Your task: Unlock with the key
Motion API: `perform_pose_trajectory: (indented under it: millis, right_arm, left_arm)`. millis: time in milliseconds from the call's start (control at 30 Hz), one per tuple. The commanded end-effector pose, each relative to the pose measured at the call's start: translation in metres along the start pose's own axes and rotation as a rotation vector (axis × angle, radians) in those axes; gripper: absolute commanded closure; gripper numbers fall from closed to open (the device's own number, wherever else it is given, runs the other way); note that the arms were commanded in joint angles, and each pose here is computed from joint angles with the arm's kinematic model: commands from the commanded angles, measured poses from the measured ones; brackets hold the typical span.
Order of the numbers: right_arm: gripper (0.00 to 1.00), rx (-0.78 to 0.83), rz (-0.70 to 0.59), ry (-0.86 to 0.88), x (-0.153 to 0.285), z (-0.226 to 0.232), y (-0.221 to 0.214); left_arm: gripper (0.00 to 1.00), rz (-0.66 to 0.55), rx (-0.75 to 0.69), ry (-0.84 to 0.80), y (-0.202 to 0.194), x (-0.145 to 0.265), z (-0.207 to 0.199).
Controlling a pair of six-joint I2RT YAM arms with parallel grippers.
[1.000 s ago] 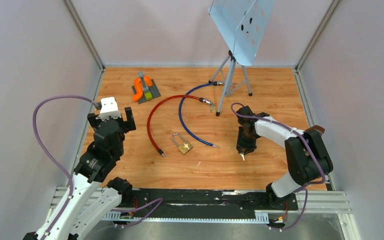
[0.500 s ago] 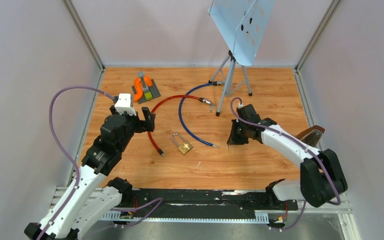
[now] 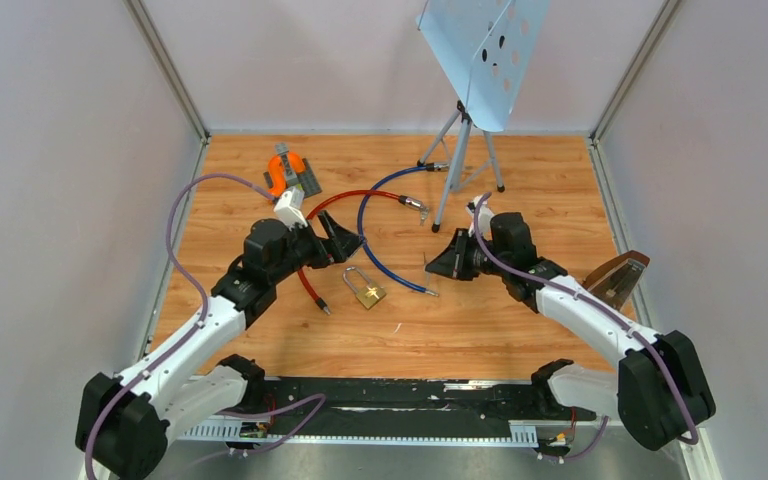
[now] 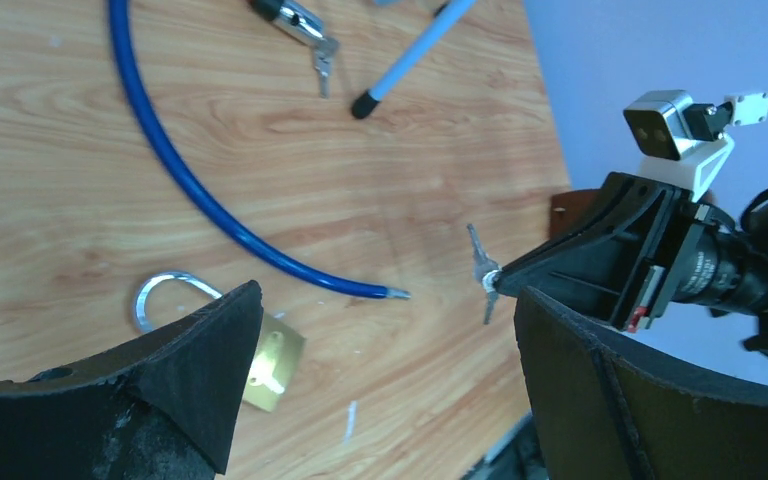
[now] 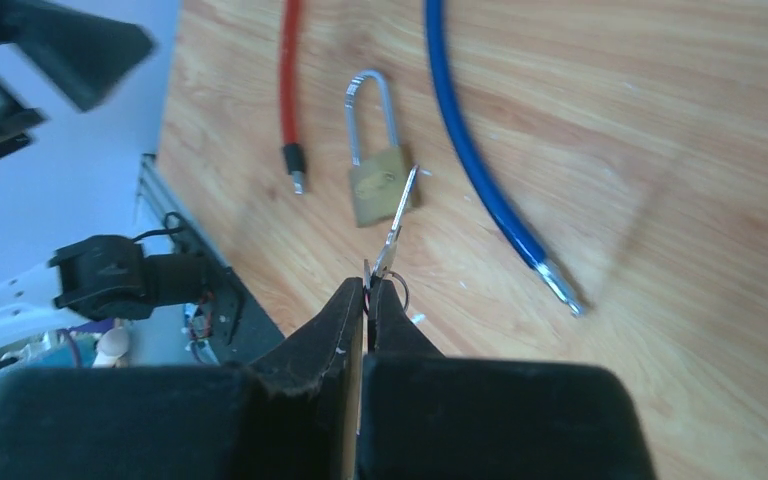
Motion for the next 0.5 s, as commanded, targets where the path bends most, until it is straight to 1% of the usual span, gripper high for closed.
perform_pose_trajectory:
  millis: [0,200,300,367,433,467]
  right_arm:
    - [1.0,0.082,-0.075,0.296,0.006,0.037,0.013]
    - [1.0,0.123,-0.093,0.406,0.008,0.05,0.018]
    - [1.0,0.142,-0.084,0.46,0.01,0.056,0.017]
    - [1.0,0.149,-0.073,0.487,0.011,0.058,0.016]
    - [1.0,0.153,-0.063,0.502,0.012,0.06,0.015]
    - [1.0,0.156,-0.059,0.509,0.013,0.061,0.014]
  left_arm:
    - [0.0,-0.079,0.16,-0.212,0.018,-0.009,-0.029]
    - [0.0,-0.044,0.191,-0.274,0.017,-0.022,-0.049]
    - [0.01,-0.036,0.208,-0.291,0.015,-0.031,-0.052]
    - [0.02,-0.033,0.214,-0.314,0.015,-0.037,-0.055]
    - [0.06,-0.034,0.226,-0.346,0.015,-0.042,-0.058]
    - [0.09,-0.023,0.239,-0.357,0.013,-0.045,-0.059]
Point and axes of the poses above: each gripper's point midway between its finger pads, its own x axis back along the fingers, its own z axis along the line the jaws close on, y = z × x, the point moved 9 cm from there along x, back along the fingers, and after that the axes turned 11 degrees about -x, right-handed, at the moved point
